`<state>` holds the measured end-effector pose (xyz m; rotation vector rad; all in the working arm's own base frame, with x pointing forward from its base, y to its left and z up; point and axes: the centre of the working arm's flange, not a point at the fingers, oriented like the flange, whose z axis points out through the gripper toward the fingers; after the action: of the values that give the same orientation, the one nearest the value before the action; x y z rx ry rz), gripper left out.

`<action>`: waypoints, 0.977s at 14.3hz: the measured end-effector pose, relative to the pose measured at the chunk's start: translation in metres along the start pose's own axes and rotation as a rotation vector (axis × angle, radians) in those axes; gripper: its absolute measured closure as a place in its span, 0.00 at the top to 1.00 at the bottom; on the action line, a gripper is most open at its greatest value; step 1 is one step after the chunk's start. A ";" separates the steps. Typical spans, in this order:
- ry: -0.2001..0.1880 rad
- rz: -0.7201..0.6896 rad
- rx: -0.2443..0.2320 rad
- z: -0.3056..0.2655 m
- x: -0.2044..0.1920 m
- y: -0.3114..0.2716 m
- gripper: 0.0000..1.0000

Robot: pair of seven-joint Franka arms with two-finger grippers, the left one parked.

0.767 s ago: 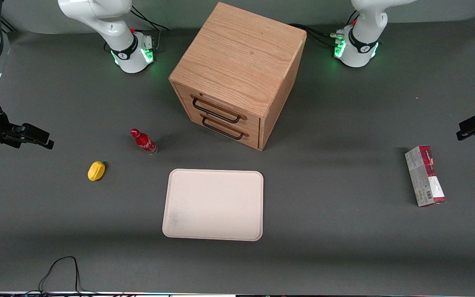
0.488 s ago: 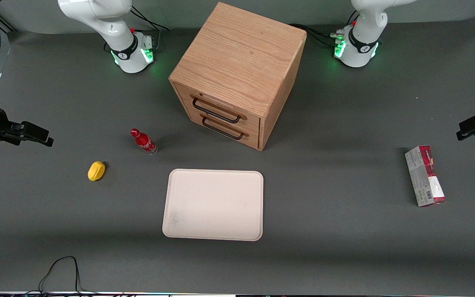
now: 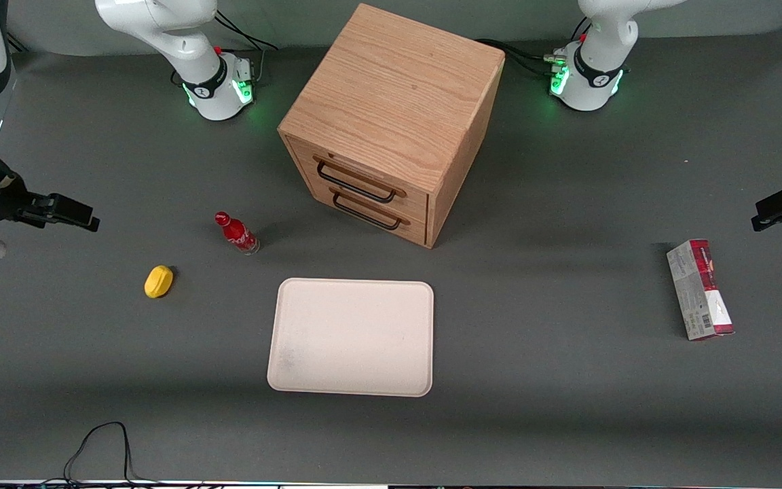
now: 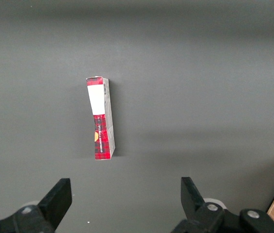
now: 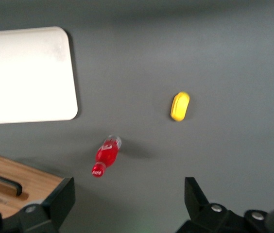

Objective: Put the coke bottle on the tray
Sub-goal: 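Move the right gripper out from its rest pose toward the table, then lower the open right gripper over the red Coca-Cola bottle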

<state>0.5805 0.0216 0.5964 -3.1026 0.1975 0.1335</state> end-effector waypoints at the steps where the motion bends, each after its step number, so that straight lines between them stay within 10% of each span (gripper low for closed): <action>1: -0.005 0.010 -0.002 -0.002 -0.008 -0.017 1.00; 14: -0.002 -0.015 0.005 0.074 -0.120 -0.072 1.00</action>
<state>0.4650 0.1110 0.5352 -3.0984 0.1749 0.1363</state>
